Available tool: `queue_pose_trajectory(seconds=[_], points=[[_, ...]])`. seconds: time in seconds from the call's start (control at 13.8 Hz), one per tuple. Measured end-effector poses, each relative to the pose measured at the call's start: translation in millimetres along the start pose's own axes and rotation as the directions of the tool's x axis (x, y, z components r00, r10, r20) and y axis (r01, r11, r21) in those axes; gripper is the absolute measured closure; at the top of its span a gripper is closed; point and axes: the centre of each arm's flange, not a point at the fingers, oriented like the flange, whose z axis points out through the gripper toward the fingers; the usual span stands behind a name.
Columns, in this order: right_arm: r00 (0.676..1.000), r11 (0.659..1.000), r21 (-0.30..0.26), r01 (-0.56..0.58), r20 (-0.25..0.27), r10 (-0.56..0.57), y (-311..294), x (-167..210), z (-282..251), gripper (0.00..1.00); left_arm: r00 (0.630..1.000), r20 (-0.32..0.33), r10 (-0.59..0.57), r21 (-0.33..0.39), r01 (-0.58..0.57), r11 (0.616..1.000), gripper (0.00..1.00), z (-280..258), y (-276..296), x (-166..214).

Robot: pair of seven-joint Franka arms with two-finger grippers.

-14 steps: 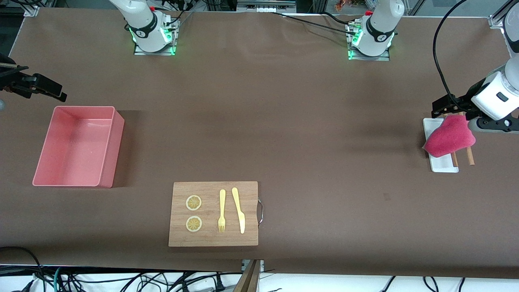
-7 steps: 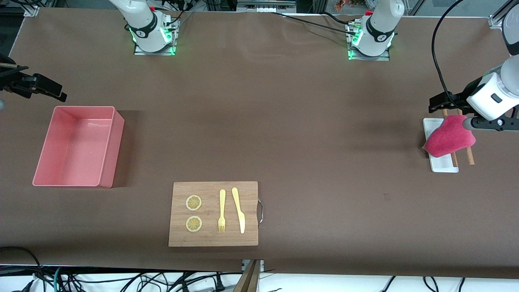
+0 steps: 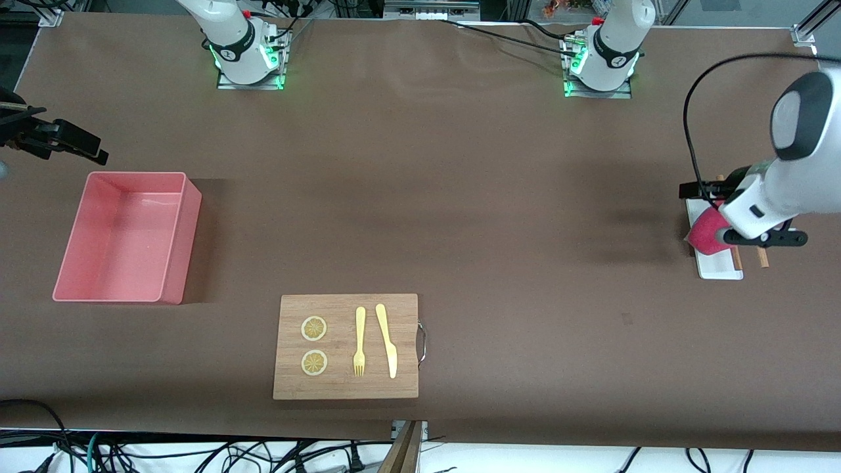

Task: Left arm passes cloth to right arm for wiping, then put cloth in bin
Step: 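Lower the left gripper onto the pink cloth and grasp it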

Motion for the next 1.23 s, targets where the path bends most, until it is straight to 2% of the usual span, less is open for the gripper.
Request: queue_pose_trajectory(seconds=[0.29,0.43,0.58,0.72,0.94,1.08,1.23], points=[[1.000,1.000,0.000,-0.001,0.000,0.001,0.2,0.1,0.0,0.00,0.999,0.041,-0.031,0.109,0.026,0.994,0.00,61.7,-14.3,42.8],[1.000,1.000,0.000,-0.002,0.000,0.002,0.3,0.1,0.0,0.00,0.990,0.020,-0.142,0.160,0.137,0.978,0.00,84.6,-24.7,58.1],[1.000,1.000,0.000,-0.002,0.000,0.002,0.4,0.1,0.0,0.00,0.962,-0.024,-0.270,0.223,0.269,0.937,0.00,106.1,-33.4,72.2],[1.000,1.000,0.000,-0.002,0.000,0.002,0.4,0.1,0.1,0.00,0.906,-0.065,-0.417,0.259,0.419,0.870,0.00,123.5,-30.6,80.8],[1.000,1.000,0.000,-0.002,0.000,0.002,0.4,0.2,0.1,0.00,0.792,-0.179,-0.583,0.342,0.606,0.718,0.00,144.9,-14.6,91.3],[1.000,1.000,0.000,-0.003,0.000,0.003,0.4,0.2,0.2,0.00,0.749,-0.264,-0.607,0.423,0.656,0.625,0.00,169.4,-5.8,100.0],[1.000,1.000,0.000,-0.003,0.000,0.003,0.4,0.2,0.2,0.00,0.725,-0.293,-0.623,0.454,0.679,0.577,0.00,193.6,-2.3,106.4]])
